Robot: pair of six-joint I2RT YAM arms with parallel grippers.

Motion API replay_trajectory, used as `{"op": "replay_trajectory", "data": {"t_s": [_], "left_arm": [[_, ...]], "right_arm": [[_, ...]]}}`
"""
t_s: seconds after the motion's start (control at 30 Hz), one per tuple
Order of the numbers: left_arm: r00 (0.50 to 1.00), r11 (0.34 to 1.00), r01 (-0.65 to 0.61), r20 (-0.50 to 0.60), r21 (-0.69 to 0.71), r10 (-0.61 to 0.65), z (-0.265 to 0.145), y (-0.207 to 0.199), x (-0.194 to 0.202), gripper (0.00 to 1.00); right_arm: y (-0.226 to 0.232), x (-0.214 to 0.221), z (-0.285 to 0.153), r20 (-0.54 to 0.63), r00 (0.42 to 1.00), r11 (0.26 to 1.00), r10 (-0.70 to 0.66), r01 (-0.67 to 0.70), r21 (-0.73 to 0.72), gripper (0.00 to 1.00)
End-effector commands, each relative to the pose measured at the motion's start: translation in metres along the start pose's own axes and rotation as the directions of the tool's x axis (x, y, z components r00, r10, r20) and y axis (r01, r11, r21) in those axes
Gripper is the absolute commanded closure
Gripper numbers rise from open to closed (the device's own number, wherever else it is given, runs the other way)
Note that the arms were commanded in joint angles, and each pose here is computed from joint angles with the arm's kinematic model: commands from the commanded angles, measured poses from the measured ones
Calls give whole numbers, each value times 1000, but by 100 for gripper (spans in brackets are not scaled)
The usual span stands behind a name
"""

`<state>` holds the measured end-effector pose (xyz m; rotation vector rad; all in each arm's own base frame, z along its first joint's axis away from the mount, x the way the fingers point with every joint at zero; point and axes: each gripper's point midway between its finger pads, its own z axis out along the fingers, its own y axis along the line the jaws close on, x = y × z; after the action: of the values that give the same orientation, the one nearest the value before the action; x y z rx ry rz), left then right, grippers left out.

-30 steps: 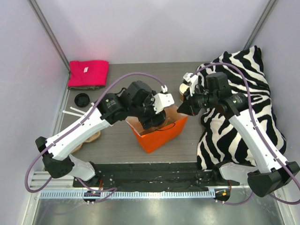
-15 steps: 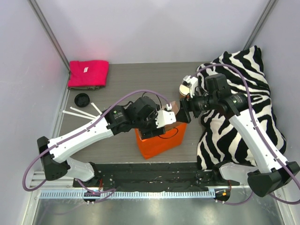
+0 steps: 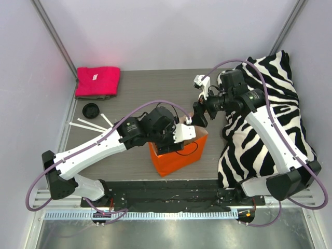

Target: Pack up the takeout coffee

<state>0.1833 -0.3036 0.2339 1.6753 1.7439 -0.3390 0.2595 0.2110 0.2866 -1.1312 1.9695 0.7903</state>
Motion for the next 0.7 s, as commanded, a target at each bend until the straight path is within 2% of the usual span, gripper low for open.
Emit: {"op": "replay_trajectory", "data": {"t_s": [0.0, 0.2, 0.67], "left_arm": [[998, 999, -33, 53, 5, 32, 5, 2, -14, 64], [998, 999, -48, 33, 24, 47, 14, 0, -10, 64], [998, 997, -57, 20, 51, 56, 20, -5, -6, 64]], "right_arm": [[-3, -28, 2, 68, 988, 990, -137, 139, -21, 12], [-11, -37, 12, 76, 980, 981, -186, 190, -40, 13], [9, -35, 40, 54, 936, 926, -348, 352, -134, 13]]}}
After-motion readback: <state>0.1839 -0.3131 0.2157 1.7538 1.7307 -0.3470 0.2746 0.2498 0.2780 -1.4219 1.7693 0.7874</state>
